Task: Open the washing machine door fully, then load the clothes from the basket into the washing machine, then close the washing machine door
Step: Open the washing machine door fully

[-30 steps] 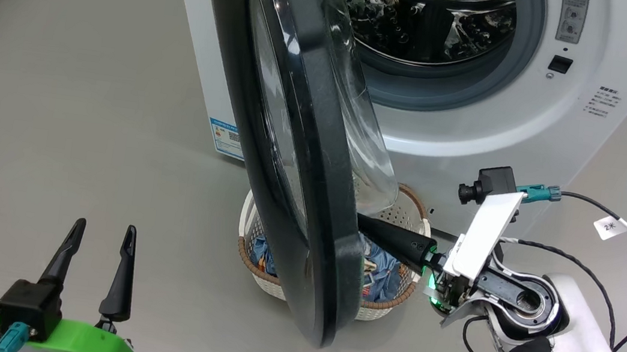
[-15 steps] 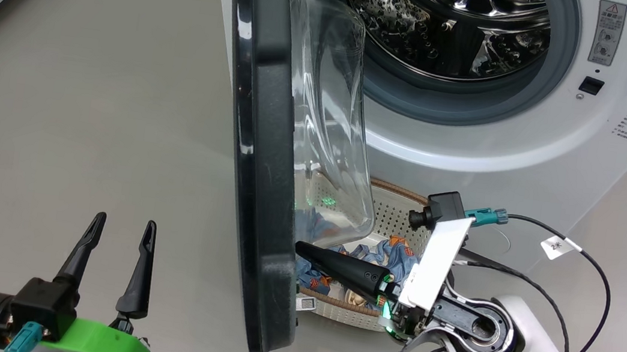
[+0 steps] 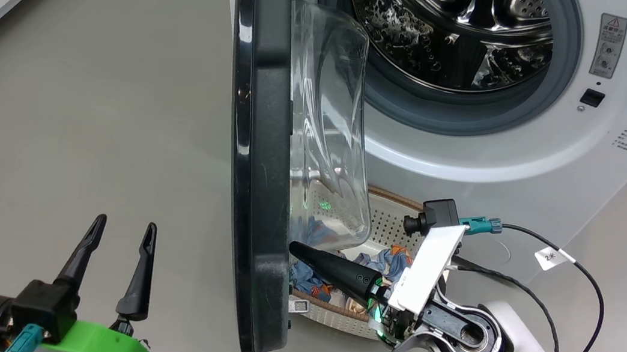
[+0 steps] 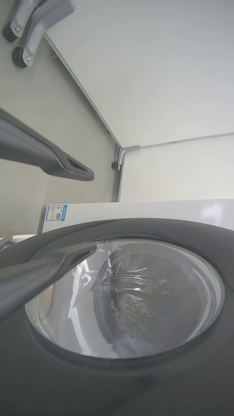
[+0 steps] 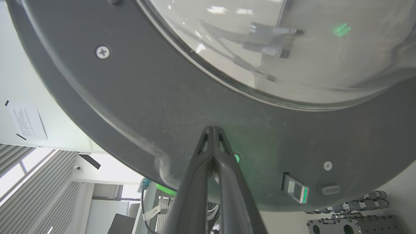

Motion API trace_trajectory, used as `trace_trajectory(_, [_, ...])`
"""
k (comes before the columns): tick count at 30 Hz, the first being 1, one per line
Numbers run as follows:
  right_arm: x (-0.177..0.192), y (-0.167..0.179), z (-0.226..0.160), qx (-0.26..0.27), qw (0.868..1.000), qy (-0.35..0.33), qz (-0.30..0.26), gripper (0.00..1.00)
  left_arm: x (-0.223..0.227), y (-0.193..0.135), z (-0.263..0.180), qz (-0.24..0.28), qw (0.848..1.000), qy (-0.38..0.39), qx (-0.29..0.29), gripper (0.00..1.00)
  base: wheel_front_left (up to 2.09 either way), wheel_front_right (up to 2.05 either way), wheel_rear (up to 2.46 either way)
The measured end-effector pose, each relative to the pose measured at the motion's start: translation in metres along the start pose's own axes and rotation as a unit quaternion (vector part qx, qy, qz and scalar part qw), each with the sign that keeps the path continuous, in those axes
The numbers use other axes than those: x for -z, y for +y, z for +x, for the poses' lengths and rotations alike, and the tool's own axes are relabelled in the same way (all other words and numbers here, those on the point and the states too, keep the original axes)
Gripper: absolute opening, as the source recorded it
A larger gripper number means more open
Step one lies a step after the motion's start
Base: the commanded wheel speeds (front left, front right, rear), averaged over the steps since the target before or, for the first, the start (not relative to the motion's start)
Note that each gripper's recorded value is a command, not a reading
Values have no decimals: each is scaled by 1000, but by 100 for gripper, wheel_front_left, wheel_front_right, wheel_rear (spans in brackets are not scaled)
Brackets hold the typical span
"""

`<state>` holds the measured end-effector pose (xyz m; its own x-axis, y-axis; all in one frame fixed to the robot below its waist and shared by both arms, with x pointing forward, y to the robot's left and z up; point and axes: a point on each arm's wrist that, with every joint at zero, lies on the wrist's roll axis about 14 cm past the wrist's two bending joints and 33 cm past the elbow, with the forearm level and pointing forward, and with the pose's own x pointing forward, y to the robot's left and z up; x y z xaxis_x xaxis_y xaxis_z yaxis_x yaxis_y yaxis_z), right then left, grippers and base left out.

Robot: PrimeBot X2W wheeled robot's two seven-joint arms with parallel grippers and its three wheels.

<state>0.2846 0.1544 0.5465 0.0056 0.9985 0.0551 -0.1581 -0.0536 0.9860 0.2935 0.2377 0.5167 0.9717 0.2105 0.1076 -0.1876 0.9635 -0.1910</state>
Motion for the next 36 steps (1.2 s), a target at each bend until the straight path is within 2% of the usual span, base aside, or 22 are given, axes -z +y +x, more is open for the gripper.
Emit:
trace_trajectory(6, [-2, 4, -2, 9, 999, -19, -26, 0, 2, 7, -6, 1, 1000, 3, -11, 100, 0, 0, 0])
trace_trajectory(7, [-4, 4, -3, 16, 999, -24, -42, 5, 2, 8, -7, 3, 1000, 3, -13, 100, 0, 0, 0])
trace_trajectory(9, [-10, 6, -7, 27, 996, -41, -79, 90, 3, 8, -8, 4, 1000, 5, -14, 100, 0, 0, 0])
trace_trajectory(10, [-14, 9, -10, 32, 993, -50, -100, 100, 3, 8, -7, 5, 1000, 5, -12, 100, 0, 0, 0])
trace_trajectory(14, [-33, 18, -32, 56, 978, -97, -177, 100, 0, 10, -5, 9, 1000, -1, -13, 100, 0, 0, 0])
trace_trajectory(17, [-54, 23, -55, 84, 954, -149, -245, 100, 3, 7, -7, 11, 1000, 4, -8, 100, 0, 0, 0])
trace_trajectory(20, [-73, 17, -88, 137, 920, -190, -313, 100, 3, 6, -5, 11, 1000, 3, -3, 100, 0, 0, 0])
trace_trajectory(25, [-91, 8, -146, 205, 861, -265, -383, 100, 2, 0, 2, 11, 1000, -1, 8, 100, 0, 0, 0])
trace_trajectory(27, [-102, 13, -172, 224, 828, -308, -411, 100, 3, -4, 4, 11, 1000, 1, 17, 100, 0, 0, 0])
trace_trajectory(32, [-120, 21, -245, 287, 730, -388, -484, 100, 9, -17, 9, 9, 999, 10, 38, 100, 0, 0, 0])
trace_trajectory(34, [-117, 18, -265, 312, 701, -405, -497, 100, 10, -22, 11, 8, 999, 11, 45, 100, 0, 0, 0])
trace_trajectory(36, [-111, 12, -277, 335, 678, -408, -512, 100, 11, -26, 13, 8, 999, 13, 51, 100, 0, 0, 0])
